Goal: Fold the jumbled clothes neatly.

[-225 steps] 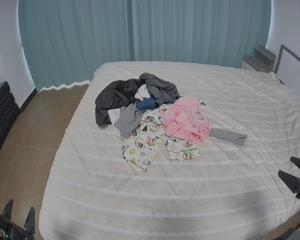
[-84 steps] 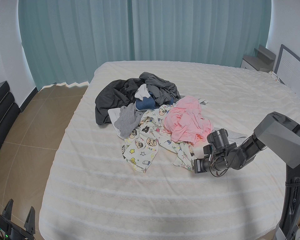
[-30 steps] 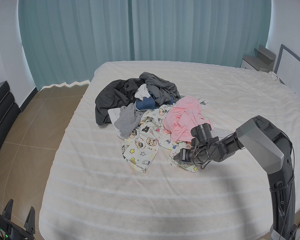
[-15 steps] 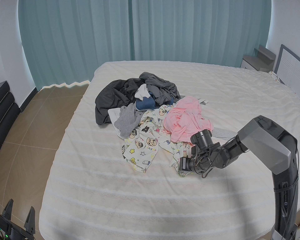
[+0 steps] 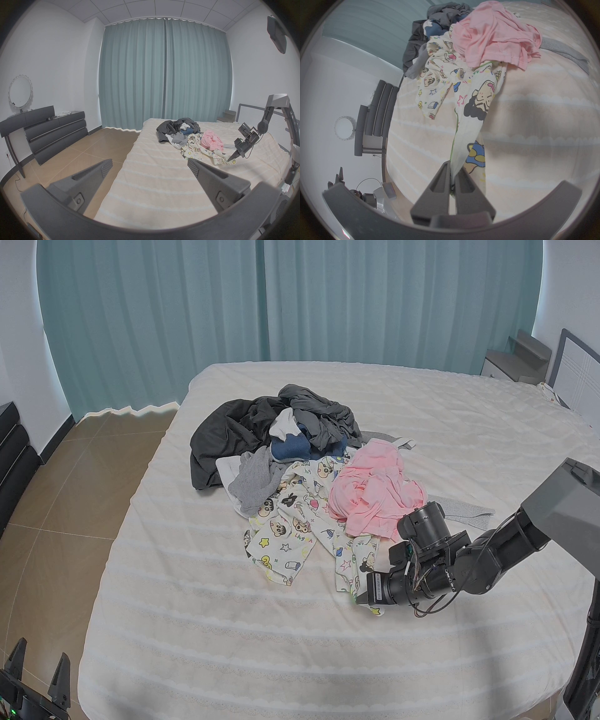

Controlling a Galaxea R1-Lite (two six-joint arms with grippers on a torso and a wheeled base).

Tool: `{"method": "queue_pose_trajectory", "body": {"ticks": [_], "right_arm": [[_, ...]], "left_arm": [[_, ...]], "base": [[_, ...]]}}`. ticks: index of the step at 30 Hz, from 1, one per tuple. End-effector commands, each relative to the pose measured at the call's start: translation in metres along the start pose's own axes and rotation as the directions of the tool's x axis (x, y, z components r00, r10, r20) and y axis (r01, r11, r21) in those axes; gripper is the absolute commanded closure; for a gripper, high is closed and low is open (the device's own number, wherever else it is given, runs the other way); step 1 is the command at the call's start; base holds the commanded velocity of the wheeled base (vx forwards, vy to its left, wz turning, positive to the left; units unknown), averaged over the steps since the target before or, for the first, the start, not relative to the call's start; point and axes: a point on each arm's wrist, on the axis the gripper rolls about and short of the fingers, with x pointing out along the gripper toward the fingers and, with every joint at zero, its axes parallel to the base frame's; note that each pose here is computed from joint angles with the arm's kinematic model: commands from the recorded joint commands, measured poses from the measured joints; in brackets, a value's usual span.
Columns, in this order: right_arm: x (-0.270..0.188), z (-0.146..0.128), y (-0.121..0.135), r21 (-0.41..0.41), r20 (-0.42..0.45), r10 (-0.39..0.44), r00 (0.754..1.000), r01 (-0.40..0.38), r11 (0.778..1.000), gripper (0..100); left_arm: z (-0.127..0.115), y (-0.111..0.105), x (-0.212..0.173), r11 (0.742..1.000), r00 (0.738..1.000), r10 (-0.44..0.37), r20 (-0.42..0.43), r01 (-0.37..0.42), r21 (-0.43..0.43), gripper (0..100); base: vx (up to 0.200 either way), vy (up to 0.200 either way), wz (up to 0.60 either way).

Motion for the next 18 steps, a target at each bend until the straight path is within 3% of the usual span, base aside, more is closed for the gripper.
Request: {"method": "queue_pose_trajectory", "body": {"ticks": [1,11,13,15,18], "right_arm": [[-0.016,-0.007,0.005,-0.012,0.012,0.016,1.000,-0.016,1.000,100],[-0.065,-0.039,0.021,-0.050,-0.033,0.128,0.991,-0.130,0.990,100],[-0.074,-0.046,0.024,-0.061,-0.035,0.138,0.990,-0.140,0.988,100],[-0.089,-0.056,0.027,-0.075,-0.030,0.151,0.988,-0.153,0.985,100],[-0.105,-0.069,0.031,-0.098,-0.029,0.172,0.985,-0.174,0.980,100]], "left_arm": [[-0.005,0.000,0.001,1.000,1.000,0.002,-0.018,-0.002,0.001,0],[-0.005,0.000,0.001,0.998,0.999,-0.027,-0.017,0.028,0.058,0],[-0.005,-0.001,0.001,0.996,0.999,-0.051,-0.014,0.051,0.072,0],[-0.006,-0.002,-0.003,0.978,0.983,-0.178,0.032,0.174,0.115,0],[-0.005,-0.002,-0.003,0.972,0.980,-0.195,0.031,0.189,0.140,0]], "base": [[0.000,0.000,0.00],[0.000,0.000,0.00],[0.000,0.000,0.00],[0.000,0.000,0.00],[0.000,0.000,0.00]]}}
